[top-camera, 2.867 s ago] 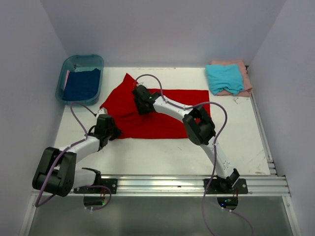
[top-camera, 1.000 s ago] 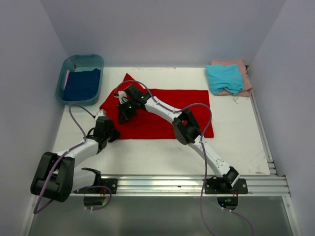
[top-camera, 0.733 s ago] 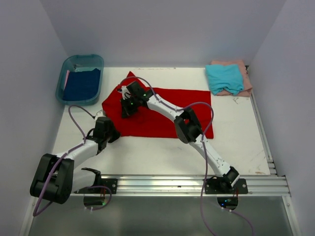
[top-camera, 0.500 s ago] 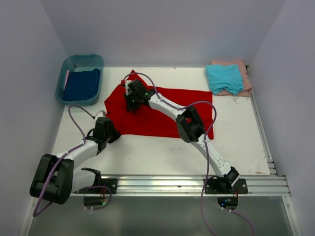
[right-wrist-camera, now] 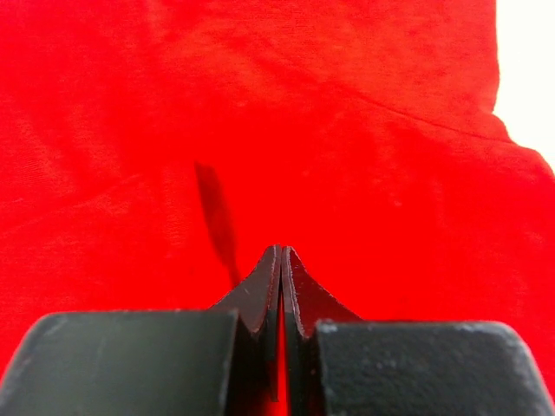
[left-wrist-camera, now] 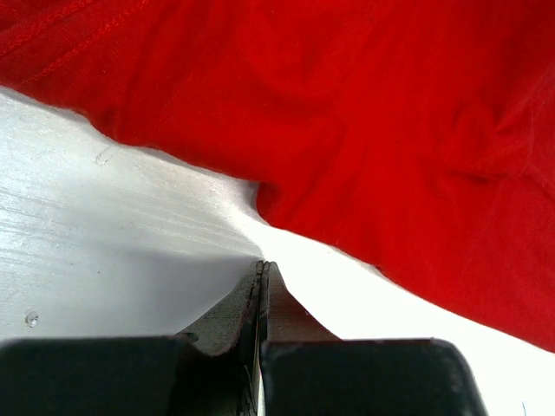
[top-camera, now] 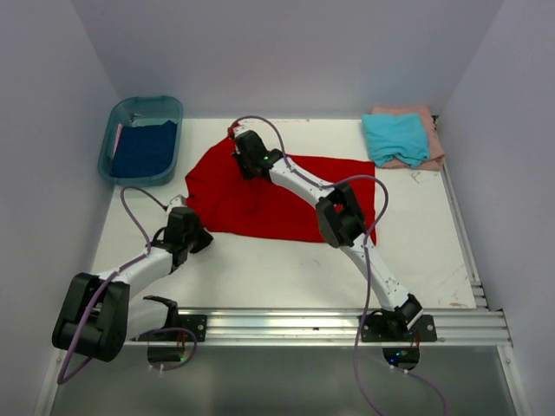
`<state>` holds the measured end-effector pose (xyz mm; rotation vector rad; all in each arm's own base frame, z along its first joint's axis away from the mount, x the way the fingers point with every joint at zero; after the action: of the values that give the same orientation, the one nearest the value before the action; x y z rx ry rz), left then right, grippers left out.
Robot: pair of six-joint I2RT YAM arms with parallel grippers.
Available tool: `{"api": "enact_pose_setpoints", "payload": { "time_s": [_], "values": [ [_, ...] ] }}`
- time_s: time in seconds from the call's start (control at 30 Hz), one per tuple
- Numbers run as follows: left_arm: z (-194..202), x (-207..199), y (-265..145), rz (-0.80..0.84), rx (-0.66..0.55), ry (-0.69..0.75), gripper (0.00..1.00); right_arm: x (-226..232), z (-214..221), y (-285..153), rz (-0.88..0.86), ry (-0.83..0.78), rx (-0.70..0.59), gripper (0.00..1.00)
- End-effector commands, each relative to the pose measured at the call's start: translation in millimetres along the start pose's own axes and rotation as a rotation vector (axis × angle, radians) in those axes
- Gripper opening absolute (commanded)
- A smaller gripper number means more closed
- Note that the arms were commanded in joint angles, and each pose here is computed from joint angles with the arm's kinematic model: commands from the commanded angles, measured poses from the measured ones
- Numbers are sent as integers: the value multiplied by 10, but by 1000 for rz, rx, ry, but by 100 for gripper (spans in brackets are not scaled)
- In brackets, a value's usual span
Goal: Fold and stack the t-shirts
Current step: Fold the flattened tshirt in 1/3 of the way
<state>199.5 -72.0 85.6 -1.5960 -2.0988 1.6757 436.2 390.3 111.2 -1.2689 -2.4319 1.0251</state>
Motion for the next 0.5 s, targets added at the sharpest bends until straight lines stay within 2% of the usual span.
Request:
{"api": "enact_pose_setpoints", "payload": {
  "time_s": [0.0, 0.17, 0.23, 0.27, 0.33, 0.47],
  "values": [
    [165, 278, -35, -138, 72, 44, 0, -94, -280, -241, 96, -17, -95, 0],
    [151, 253, -66, -122, 70, 40, 0, -138, -401, -596, 174, -61, -134, 0],
    [88, 146, -135, -58, 45, 41, 0, -119, -453, -935, 235, -89, -201, 0],
    [54, 94, -172, -23, 28, 44, 0, -118, -541, -1081, 261, -79, -274, 0],
    [-83, -74, -323, 88, -57, 54, 0, -132, -486, -1404, 322, -77, -301, 0],
    [-342, -359, -632, 276, -226, 106, 0, -191, -353, -1699, 392, -116, -269, 0]
  ]
}}
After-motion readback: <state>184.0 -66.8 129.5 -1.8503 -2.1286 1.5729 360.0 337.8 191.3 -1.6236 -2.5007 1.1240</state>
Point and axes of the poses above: each gripper's point midway between its finger pads, its own y axis out along the fingers, its own x axis along the line the jaws close on, z = x × y, the point moved 10 cm from there along -y, back along the fingers, and after that the axes turned 11 degrees about -y, right-handed, at the moved point
